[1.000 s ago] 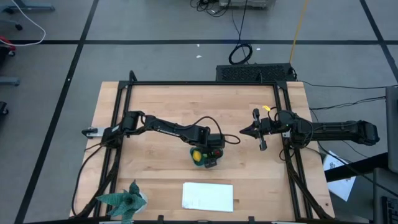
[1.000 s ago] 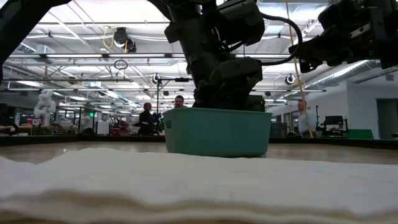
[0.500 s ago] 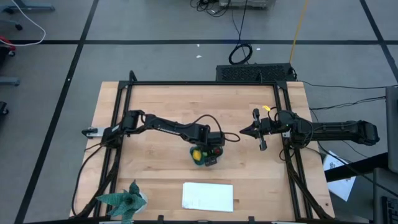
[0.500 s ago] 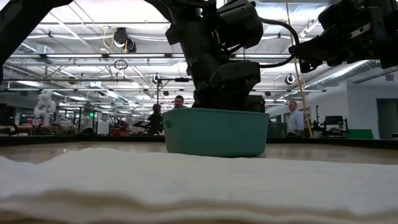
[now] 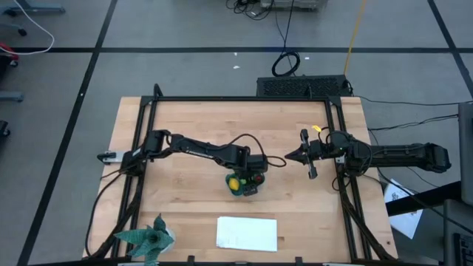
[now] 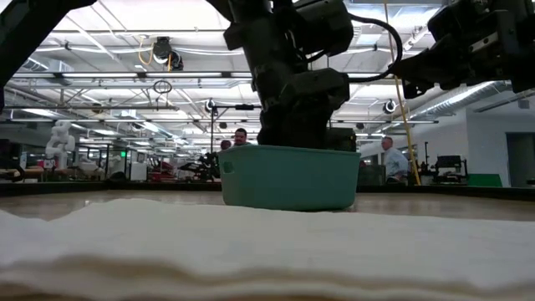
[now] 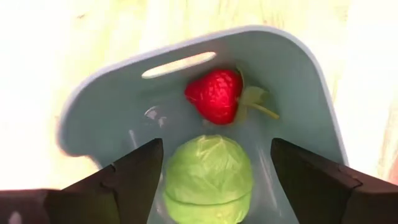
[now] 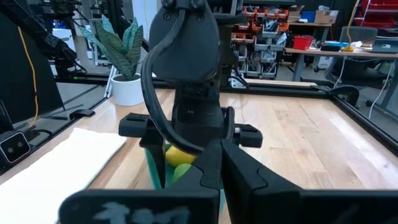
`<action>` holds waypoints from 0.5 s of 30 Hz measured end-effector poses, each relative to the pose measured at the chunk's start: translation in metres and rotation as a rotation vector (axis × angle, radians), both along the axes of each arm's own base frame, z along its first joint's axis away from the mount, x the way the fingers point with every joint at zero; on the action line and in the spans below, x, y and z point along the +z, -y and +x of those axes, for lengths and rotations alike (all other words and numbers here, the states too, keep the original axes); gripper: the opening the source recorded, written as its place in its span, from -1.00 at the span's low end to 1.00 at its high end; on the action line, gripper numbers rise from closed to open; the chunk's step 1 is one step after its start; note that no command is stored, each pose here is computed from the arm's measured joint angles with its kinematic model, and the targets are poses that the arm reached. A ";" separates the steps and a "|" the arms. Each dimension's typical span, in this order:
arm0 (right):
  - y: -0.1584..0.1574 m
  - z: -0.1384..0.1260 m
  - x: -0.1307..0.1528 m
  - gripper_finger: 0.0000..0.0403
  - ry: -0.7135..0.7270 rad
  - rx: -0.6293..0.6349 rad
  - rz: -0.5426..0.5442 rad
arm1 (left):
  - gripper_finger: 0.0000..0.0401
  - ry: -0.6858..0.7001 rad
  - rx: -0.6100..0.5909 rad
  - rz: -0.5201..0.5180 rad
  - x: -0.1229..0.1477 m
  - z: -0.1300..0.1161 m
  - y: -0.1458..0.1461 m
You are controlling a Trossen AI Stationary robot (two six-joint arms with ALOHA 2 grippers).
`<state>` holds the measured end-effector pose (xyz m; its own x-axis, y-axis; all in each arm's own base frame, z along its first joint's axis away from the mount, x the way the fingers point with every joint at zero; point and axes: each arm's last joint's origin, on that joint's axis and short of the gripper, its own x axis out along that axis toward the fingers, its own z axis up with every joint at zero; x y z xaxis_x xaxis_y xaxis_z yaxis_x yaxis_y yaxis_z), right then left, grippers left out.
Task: Pick and placing Produce into tupperware
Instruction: Adjust the green bin
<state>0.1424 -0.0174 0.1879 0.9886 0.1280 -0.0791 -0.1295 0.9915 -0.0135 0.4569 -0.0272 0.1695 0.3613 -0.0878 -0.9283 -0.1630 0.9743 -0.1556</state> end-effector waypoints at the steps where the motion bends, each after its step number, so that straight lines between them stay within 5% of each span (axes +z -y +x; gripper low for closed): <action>1: 0.000 0.000 0.000 -1.00 0.001 0.000 0.000 | 0.49 -0.001 0.001 0.008 0.001 0.000 0.000; 15: 0.000 0.000 0.000 -1.00 0.004 0.000 -0.003 | 0.37 0.003 0.003 0.030 0.016 -0.005 -0.004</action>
